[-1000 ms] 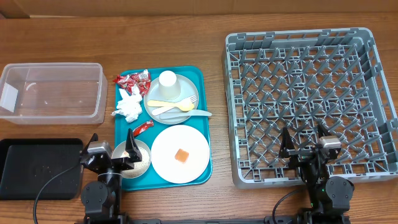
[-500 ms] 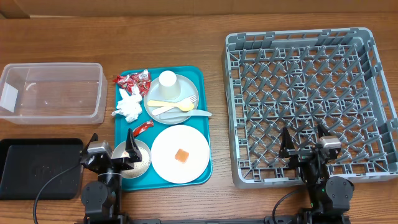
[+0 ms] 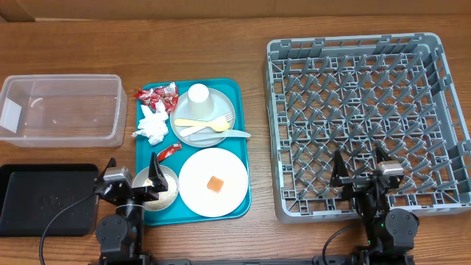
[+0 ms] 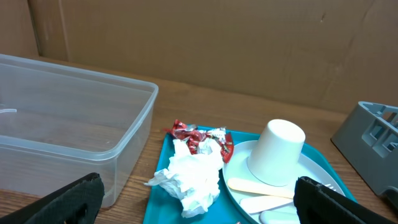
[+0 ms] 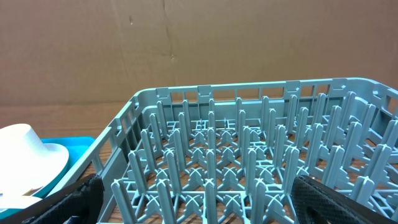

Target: Sort waste into correct bins and load items into the dishwasher rack

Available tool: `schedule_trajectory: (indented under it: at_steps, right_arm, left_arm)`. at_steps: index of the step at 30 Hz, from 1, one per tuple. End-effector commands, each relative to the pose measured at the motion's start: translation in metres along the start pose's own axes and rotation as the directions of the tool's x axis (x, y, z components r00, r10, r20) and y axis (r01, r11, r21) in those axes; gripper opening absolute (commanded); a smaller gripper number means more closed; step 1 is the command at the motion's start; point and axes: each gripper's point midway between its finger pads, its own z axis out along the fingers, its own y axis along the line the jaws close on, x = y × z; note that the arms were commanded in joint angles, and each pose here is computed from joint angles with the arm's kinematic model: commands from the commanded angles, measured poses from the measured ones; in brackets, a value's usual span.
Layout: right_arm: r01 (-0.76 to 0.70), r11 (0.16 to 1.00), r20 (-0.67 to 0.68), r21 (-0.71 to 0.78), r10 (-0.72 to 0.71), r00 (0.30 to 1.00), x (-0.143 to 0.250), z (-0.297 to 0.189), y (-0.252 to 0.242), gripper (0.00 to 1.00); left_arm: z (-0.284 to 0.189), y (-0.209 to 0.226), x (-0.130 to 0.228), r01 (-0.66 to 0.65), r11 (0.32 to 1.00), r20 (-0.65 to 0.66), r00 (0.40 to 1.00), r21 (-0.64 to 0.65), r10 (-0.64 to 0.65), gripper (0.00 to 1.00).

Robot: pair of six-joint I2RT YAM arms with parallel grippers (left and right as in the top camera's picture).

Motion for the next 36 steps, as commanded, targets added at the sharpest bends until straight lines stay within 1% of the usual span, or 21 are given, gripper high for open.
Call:
schedule_trajectory:
  at_steps: [1, 30, 33, 34, 36]
  right_arm:
    - [0.005, 1.000, 0.010, 0.000, -0.005, 1.000, 0.000, 0.000, -0.001, 1.00]
    - [0.005, 1.000, 0.010, 0.000, -0.005, 1.000, 0.000, 0.000, -0.001, 1.00]
    - [0.005, 1.000, 0.010, 0.000, -0.005, 1.000, -0.001, 0.000, -0.001, 1.00]
    - [0.005, 1.000, 0.010, 0.000, -0.005, 1.000, -0.001, 0.000, -0.001, 1.00]
    - [0.005, 1.000, 0.010, 0.000, -0.005, 1.000, -0.001, 0.000, -0.001, 1.00]
  left_arm:
    - [0.000, 0.003, -0.001, 0.010, 1.000, 0.009, 1.000, -0.014, -0.010, 1.00]
    - [0.000, 0.003, -0.001, 0.010, 1.000, 0.009, 1.000, -0.014, -0.010, 1.00]
    - [-0.001, 0.008, -0.003, 0.011, 0.999, 0.020, 1.000, -0.043, -0.010, 1.00]
    - [0.000, 0.007, -0.003, 0.015, 0.999, 0.020, 1.000, -0.036, -0.014, 1.00]
    - [0.000, -0.006, 0.000, 0.087, 0.996, -0.001, 0.996, 0.035, -0.087, 1.00]
